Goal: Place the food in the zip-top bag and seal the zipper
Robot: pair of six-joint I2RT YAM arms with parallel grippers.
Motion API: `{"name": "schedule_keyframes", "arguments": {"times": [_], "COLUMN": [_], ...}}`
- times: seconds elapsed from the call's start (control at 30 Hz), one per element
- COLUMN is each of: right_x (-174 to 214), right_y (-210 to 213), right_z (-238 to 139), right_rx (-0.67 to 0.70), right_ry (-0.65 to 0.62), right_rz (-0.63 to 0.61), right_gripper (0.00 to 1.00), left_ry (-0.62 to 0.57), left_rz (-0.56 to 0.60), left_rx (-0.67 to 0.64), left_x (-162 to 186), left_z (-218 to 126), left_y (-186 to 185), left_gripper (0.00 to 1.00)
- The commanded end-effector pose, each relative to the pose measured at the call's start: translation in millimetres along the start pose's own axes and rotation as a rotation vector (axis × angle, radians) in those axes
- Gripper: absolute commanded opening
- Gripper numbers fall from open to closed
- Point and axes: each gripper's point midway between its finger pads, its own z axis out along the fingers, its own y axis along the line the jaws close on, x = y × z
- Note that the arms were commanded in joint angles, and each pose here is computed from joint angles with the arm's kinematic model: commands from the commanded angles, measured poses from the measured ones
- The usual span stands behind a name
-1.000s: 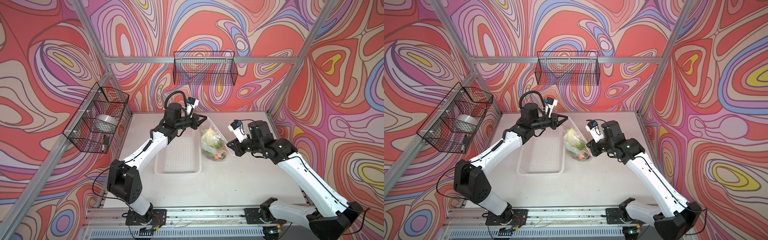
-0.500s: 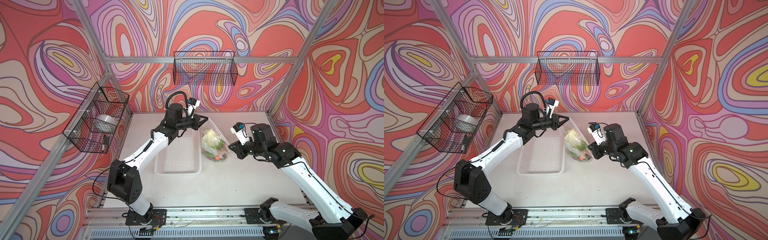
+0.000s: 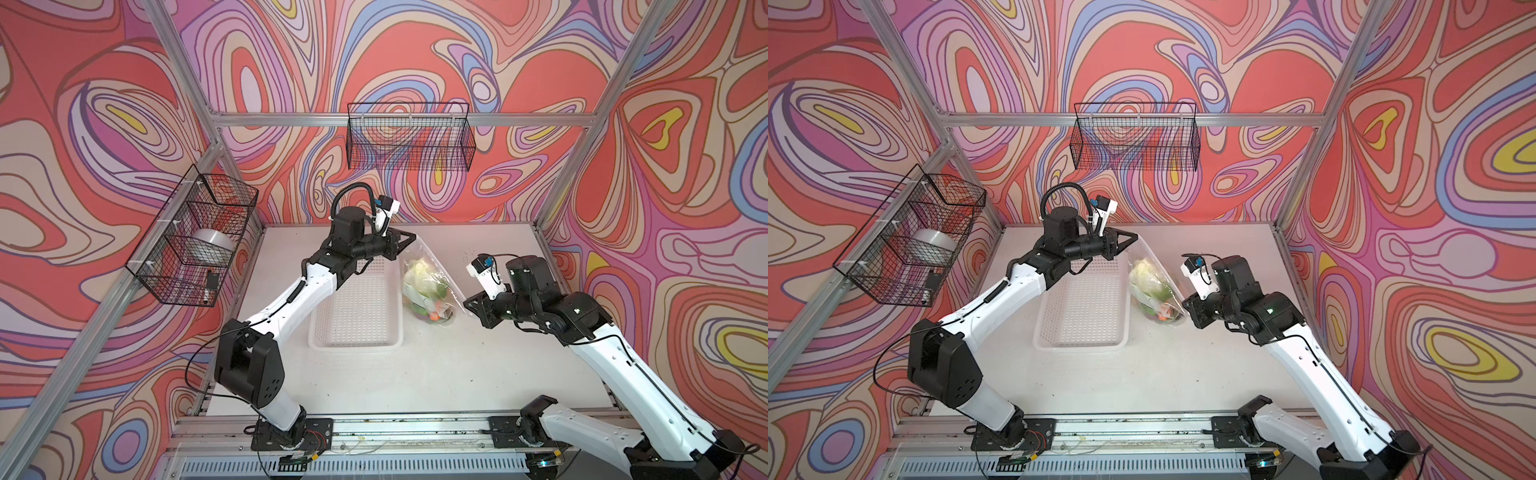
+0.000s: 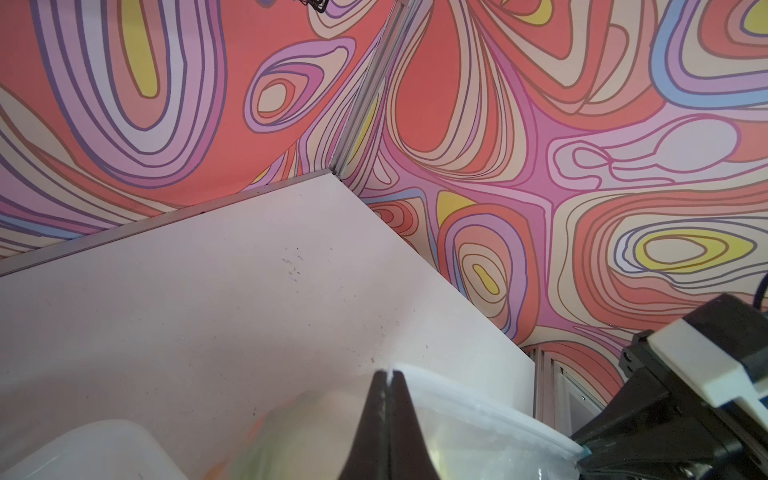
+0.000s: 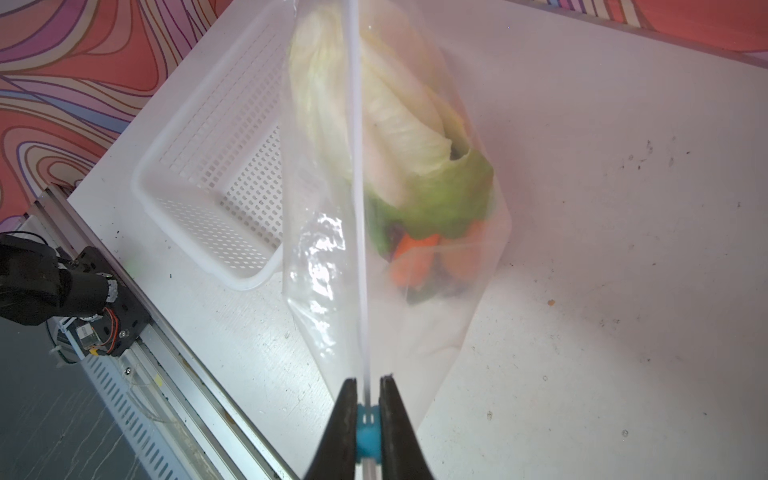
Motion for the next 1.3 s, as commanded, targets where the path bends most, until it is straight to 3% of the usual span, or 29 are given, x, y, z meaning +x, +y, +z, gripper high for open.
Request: {"name": "schedule_keyframes", "arguments": {"times": [0.0, 0.93, 1.1, 1.2, 1.27], "right_x": [27, 28, -4, -32, -49], "right_y": [-4, -6, 5, 10, 8], "right_z": [-1, -5, -6, -10, -14], "right_rx": [0.024, 0.039, -0.025, -0.044, -0.029], "right_ry": [0.084, 0.087, -0.006, -0.084, -0.128], "right_rz": [0.034, 0.027, 0.021, 0.002, -0.016], "right_gripper": [0.13, 0.13, 0.27, 0.50, 0.60], "left_ry": [-0.075, -0.068, -0.054, -0.037, -0.021], "left_rz": [0.035, 0.031, 0.014, 0.025, 0.025], "left_rx": [-0.034, -0.030, 0.068, 0.125, 0.147], "left_x": [-22, -20, -13, -4, 2], "left_z": [-9, -9, -5, -2, 0], "left_y": [3, 3, -14, -29, -33], "left_gripper": [0.00, 0.00, 0.00, 0.00, 0.00]}}
